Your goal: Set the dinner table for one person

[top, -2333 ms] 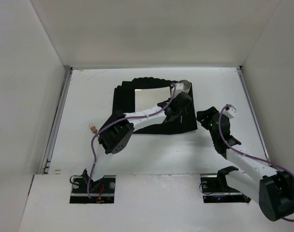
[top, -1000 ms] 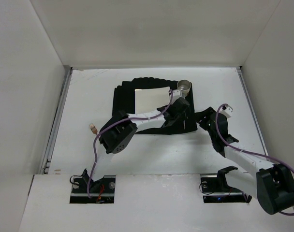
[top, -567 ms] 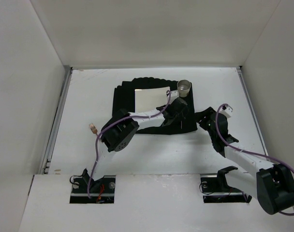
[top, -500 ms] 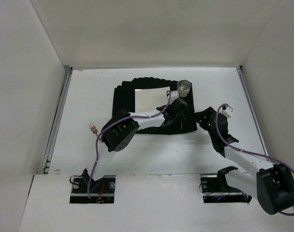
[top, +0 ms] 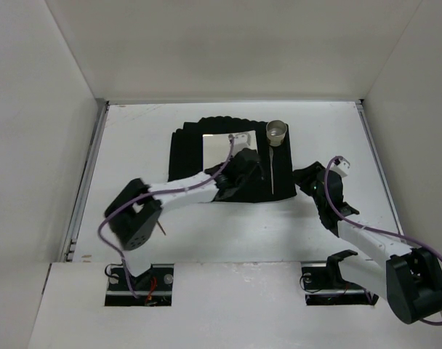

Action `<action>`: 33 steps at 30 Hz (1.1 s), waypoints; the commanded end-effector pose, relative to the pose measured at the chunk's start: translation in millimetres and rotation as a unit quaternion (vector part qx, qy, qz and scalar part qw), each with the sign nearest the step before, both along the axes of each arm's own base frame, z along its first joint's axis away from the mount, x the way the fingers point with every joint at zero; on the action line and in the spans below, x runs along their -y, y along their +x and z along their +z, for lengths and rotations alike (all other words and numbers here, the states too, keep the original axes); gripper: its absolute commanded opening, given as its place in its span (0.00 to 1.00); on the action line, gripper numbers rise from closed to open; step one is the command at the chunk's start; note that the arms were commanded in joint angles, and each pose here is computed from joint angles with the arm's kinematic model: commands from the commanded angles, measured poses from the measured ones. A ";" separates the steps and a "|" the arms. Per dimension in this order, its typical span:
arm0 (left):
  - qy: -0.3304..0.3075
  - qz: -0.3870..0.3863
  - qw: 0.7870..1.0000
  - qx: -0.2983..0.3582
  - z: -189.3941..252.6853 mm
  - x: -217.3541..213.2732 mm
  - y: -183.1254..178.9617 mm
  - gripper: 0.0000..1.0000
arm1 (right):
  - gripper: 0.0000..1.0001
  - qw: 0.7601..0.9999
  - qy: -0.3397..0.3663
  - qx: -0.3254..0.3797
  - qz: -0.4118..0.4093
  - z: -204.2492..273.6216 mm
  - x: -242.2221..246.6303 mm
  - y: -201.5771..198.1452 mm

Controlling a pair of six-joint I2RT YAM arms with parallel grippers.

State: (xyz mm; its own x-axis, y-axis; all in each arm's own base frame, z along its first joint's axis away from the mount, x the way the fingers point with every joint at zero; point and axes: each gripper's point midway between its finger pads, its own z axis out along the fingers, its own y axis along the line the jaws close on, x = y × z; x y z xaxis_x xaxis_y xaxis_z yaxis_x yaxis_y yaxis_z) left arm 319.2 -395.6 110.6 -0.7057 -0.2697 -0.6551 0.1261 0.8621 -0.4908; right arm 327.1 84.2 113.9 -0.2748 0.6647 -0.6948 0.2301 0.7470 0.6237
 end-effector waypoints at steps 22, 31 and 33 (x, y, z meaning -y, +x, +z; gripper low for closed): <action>0.184 0.368 0.906 -0.098 -59.8 -383.0 -108.9 0.33 | 0.32 0.998 0.022 0.035 0.056 15.6 -34.2 10.0; 0.190 0.358 0.908 -0.102 -81.3 -378.0 -92.1 0.29 | 0.34 0.996 0.027 0.034 0.081 17.0 -46.4 10.1; 0.188 0.357 0.908 -0.110 -88.7 -376.3 -91.7 0.28 | 0.35 0.996 0.026 0.036 0.081 18.0 -46.4 10.1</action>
State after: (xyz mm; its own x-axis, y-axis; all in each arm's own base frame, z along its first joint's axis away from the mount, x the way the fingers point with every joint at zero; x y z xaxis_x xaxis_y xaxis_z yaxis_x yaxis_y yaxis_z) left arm 222.3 -16.3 29.7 -0.5636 -0.4910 -0.6643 -0.6054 0.7926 -0.0722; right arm 325.8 118.5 102.4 -0.3749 0.6403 -0.6705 0.1460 0.7549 0.6393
